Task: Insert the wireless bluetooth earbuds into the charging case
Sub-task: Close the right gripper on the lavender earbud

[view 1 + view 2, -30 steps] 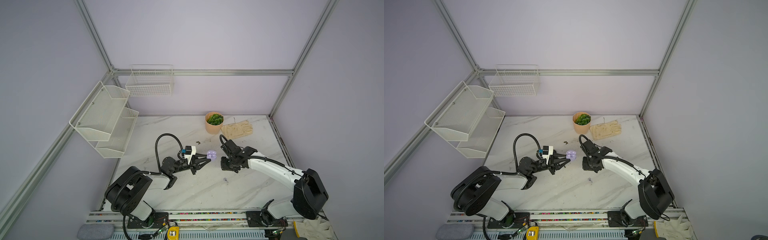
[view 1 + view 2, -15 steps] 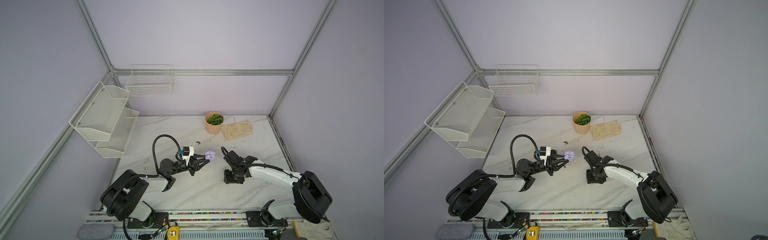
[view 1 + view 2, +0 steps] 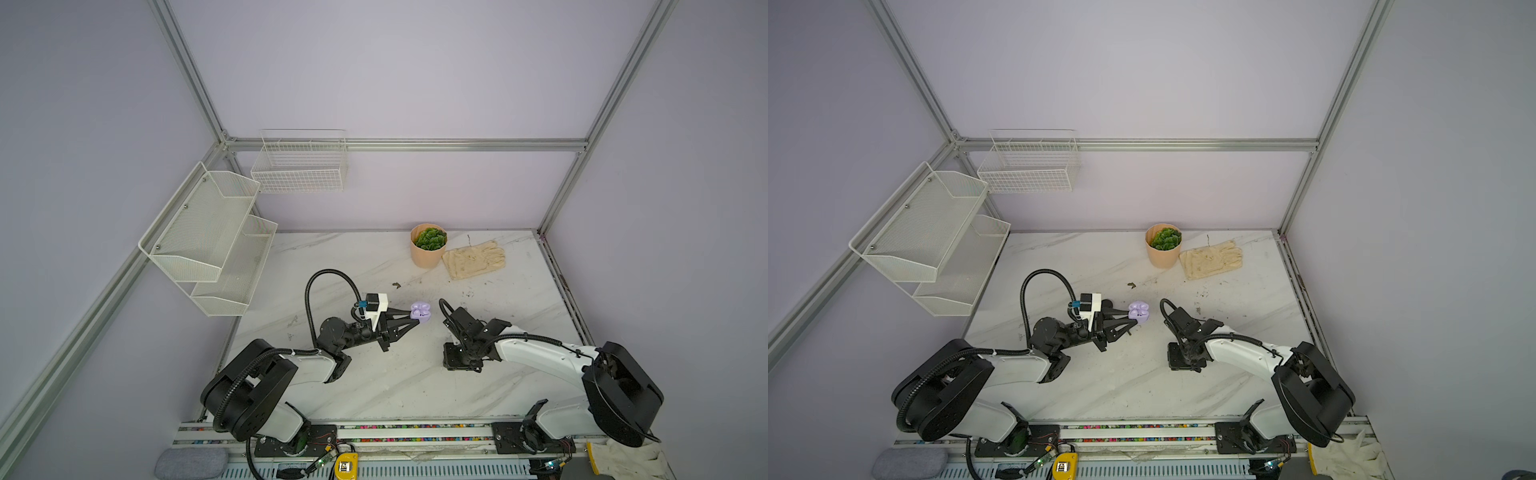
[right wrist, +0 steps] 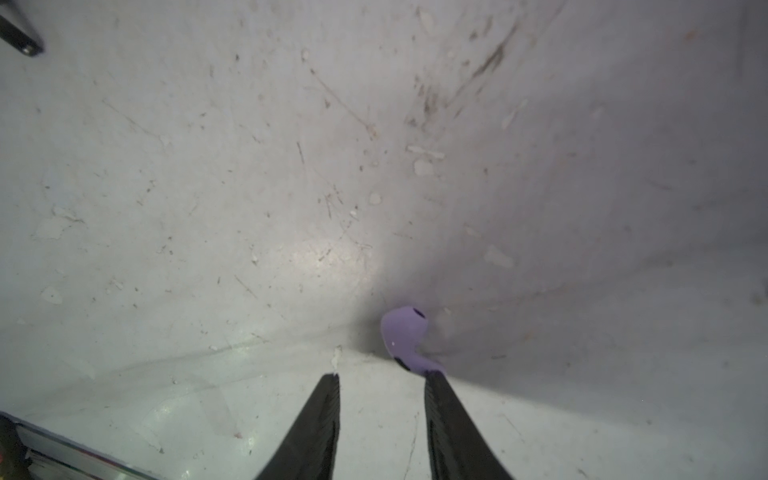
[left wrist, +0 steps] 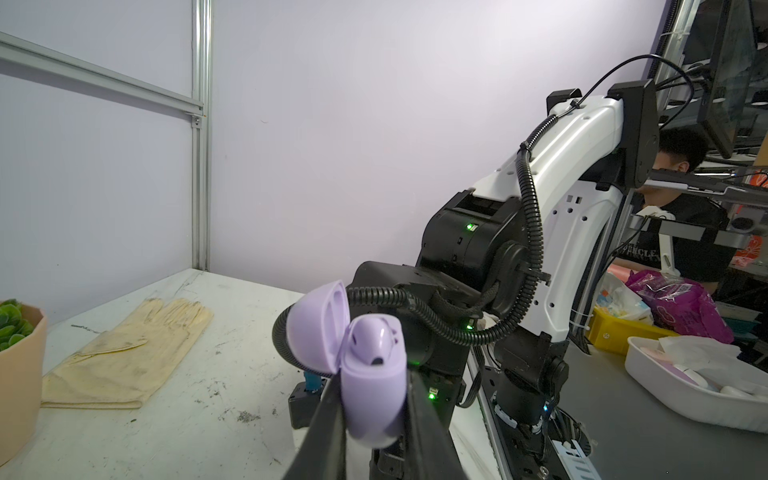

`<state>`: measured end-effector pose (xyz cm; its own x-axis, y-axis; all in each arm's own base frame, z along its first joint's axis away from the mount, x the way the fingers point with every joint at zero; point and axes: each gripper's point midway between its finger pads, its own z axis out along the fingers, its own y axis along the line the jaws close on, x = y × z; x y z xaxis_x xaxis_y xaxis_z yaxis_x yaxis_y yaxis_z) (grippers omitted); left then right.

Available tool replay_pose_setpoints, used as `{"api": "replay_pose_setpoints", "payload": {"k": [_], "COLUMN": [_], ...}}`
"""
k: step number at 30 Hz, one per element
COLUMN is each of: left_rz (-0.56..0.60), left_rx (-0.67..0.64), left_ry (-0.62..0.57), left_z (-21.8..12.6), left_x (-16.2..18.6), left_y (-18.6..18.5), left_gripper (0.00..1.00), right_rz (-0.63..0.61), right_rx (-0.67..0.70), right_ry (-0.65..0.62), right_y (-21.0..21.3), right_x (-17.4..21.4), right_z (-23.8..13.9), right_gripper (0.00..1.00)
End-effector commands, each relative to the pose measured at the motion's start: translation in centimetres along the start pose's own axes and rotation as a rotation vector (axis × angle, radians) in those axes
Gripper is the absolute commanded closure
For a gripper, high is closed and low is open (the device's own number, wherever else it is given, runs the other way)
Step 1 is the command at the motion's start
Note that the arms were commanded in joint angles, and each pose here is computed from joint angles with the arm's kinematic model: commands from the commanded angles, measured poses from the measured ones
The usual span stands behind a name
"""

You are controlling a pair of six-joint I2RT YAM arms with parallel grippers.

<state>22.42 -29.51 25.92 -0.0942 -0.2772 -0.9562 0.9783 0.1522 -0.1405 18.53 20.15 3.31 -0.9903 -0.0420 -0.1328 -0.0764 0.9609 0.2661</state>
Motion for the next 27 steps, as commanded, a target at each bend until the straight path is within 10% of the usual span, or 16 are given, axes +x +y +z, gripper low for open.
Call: {"api": "replay_pose_setpoints", "payload": {"k": [1, 27], "left_rz": [0.043, 0.047], "left_rx": [0.014, 0.009], "left_ry": [-0.042, -0.047], "left_z": [-0.2, -0.5], "left_x": [-1.1, -1.2], "left_y": [-0.5, -0.7], "left_gripper": [1.00, 1.00], "right_rz": [0.020, -0.069], "right_rx": [0.003, 0.157], "right_ry": [0.006, -0.037], "right_y": [0.2, 0.5], "right_x": [0.4, -0.8], "right_z": [0.5, 0.5], "right_gripper": [0.63, 0.63]}}
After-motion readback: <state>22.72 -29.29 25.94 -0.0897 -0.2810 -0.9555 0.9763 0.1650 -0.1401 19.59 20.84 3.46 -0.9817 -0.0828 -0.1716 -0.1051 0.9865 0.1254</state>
